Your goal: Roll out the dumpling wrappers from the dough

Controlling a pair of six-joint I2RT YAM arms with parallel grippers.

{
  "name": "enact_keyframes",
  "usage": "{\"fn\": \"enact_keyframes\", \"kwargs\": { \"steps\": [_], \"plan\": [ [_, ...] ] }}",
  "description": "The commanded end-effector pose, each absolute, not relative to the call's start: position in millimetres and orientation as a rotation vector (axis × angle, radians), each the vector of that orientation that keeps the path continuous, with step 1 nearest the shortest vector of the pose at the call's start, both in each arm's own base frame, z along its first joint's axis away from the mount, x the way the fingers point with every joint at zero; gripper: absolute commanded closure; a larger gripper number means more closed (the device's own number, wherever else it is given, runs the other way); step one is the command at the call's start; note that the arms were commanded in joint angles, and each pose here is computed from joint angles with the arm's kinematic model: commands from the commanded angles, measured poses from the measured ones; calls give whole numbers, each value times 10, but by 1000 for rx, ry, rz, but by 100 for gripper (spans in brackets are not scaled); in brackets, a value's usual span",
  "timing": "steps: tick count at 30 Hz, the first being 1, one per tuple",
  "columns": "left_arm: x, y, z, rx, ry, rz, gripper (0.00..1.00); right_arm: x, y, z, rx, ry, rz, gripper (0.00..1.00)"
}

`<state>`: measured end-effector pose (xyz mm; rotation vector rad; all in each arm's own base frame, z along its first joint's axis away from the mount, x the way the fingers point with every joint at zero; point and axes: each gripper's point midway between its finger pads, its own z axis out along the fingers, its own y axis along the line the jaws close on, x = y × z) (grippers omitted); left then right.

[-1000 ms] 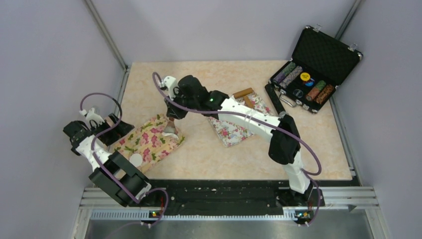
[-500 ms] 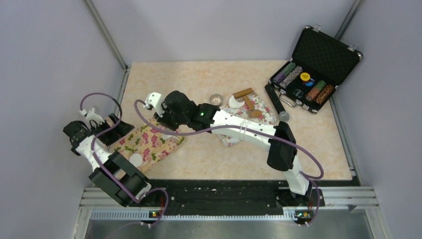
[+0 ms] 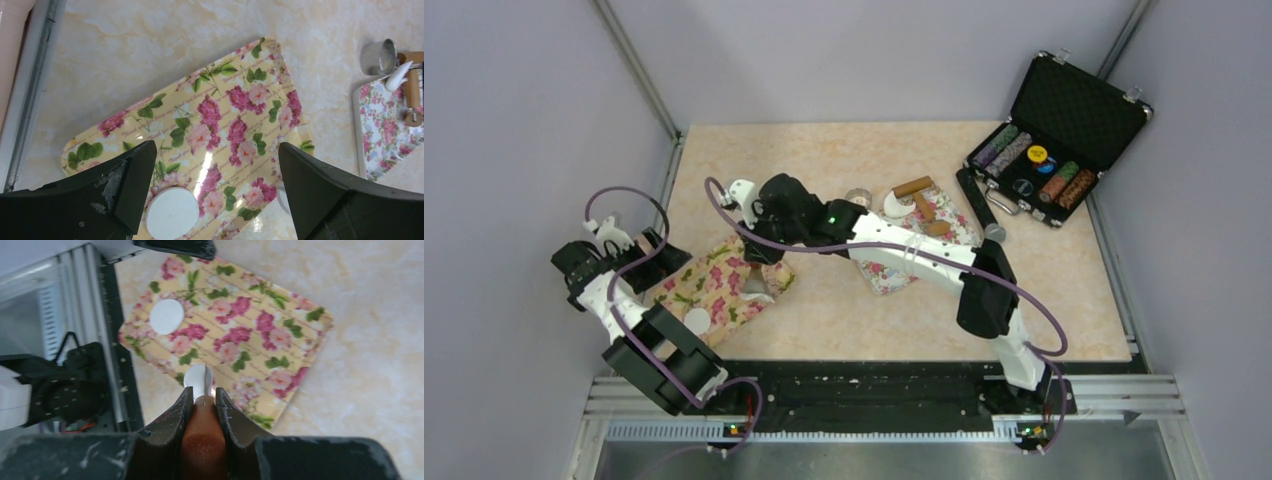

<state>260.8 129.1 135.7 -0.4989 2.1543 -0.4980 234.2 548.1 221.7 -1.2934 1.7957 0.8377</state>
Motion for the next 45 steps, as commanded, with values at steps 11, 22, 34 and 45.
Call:
{"fn": "enact_keyframes", "kwargs": {
  "steps": [11, 22, 34, 45],
  "plan": [
    [3091, 1459, 1095, -323, 2330, -182, 3, 2232, 5420, 2471, -1293, 1759, 1056, 100],
    [3539, 1582, 876, -202, 2417, -160, 3, 2500, 5369, 2369, -1202, 1807, 1079, 100],
    [3737, 1493, 524, -154, 2513, -114, 3, 2595, 5535, 2463, -1028, 1925, 1447, 100],
    [3662, 1289, 422, -106, 2537, -149, 5, 3683, 5240, 1674, -684, 2139, 1252, 100]
  ]
}}
